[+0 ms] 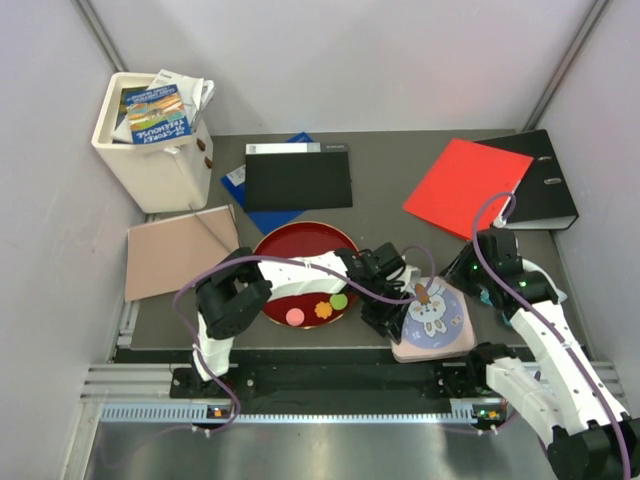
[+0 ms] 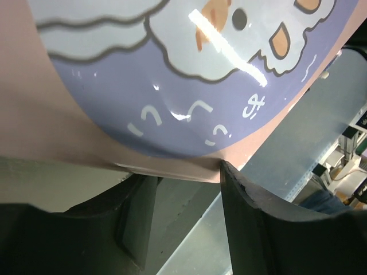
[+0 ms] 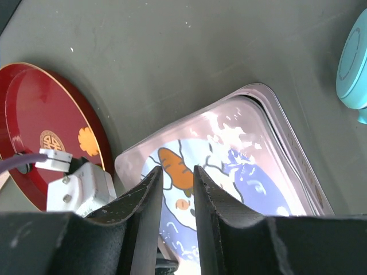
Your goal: Pack the cookies
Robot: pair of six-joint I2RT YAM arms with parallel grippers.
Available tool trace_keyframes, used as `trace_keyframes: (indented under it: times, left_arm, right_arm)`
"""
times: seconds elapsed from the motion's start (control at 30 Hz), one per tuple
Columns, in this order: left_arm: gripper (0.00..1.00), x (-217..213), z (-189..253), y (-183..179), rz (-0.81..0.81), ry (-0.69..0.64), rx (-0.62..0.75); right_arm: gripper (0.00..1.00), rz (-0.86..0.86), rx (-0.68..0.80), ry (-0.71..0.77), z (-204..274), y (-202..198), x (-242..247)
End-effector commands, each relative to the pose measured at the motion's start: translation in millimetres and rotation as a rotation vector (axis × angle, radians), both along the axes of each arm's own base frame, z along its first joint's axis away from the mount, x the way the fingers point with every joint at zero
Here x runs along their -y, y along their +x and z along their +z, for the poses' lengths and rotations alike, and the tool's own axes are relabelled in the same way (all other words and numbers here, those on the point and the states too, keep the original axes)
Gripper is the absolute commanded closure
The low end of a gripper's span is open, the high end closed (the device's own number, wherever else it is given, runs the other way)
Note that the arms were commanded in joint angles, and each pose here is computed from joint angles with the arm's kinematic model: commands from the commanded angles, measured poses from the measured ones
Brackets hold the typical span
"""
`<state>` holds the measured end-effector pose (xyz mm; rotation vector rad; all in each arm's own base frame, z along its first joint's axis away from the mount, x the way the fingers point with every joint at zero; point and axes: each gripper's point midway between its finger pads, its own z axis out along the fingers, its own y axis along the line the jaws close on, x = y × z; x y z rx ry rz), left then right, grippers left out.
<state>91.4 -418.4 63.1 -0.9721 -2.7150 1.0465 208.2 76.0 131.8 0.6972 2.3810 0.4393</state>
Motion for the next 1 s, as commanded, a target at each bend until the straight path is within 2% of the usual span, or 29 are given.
trace_keyframes:
  times: [0.0, 0.77, 0.97]
  left_arm:
    - [0.47, 15.3, 12.8, 16.4, 0.001, -0.051, 0.055]
    - [0.37, 12.1, 62.1, 44.6, 0.051, -0.090, 0.145]
    - [0.36, -6.7, 61.8, 56.5, 0.137, -0.065, 0.165]
  right_arm:
    - [0.71, 0.017, 0.021, -0.001, 7.9, -1.0, -1.8]
    - [0.68, -0.019, -0.002, 0.005, -4.7, -3.4, 0.5]
    - [0.65, -0.045, 0.001, -0.019, -2.4, -3.5, 6.8]
